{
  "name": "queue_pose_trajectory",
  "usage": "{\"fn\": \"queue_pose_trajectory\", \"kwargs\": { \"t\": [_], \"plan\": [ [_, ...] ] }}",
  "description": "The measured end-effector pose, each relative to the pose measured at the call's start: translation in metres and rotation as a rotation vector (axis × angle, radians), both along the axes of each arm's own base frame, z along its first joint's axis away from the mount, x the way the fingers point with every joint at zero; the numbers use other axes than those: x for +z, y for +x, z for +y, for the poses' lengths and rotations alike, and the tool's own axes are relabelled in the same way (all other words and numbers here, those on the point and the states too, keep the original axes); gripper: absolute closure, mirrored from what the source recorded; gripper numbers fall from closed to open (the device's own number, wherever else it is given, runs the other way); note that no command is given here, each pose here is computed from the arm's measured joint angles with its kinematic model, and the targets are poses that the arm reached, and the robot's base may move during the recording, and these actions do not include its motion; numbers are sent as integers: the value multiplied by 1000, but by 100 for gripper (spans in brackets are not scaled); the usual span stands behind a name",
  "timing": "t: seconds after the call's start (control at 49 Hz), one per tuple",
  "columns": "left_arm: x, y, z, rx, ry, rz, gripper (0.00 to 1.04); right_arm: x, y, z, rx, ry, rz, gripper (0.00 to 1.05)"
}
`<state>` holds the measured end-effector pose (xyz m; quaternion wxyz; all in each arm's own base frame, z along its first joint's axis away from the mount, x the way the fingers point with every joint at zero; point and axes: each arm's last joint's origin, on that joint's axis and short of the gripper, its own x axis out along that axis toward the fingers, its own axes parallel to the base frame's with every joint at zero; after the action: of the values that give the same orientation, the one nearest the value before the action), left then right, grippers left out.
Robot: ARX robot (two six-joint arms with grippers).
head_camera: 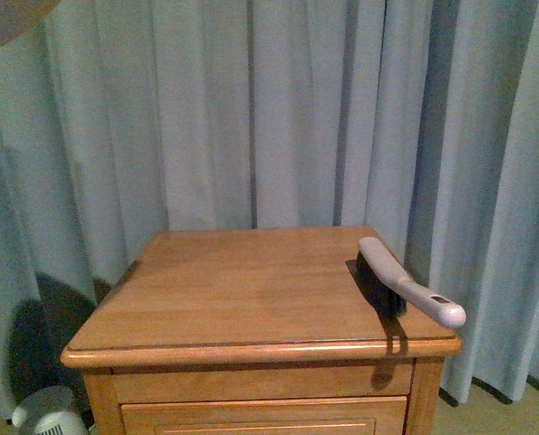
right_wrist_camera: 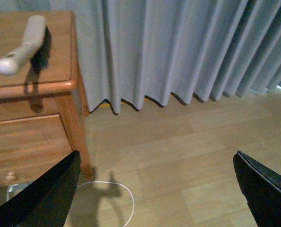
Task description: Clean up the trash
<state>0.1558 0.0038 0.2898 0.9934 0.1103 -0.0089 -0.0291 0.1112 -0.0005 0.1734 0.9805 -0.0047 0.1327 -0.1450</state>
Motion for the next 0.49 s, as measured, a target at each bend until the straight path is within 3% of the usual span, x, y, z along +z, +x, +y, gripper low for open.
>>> {"fn": "queue_pose_trajectory", "kwargs": {
  "t": [0.265,0.388,0.49],
  "plan": [
    [0,0,0,0,-1,0,77,69,56,8,108,86,-1,7],
    [0,0,0,0,-1,0,77,106,107,14,131,124,31,7],
    [0,0,0,0,-1,0,77,114,137,16,135,149,79,7]
  ]
}}
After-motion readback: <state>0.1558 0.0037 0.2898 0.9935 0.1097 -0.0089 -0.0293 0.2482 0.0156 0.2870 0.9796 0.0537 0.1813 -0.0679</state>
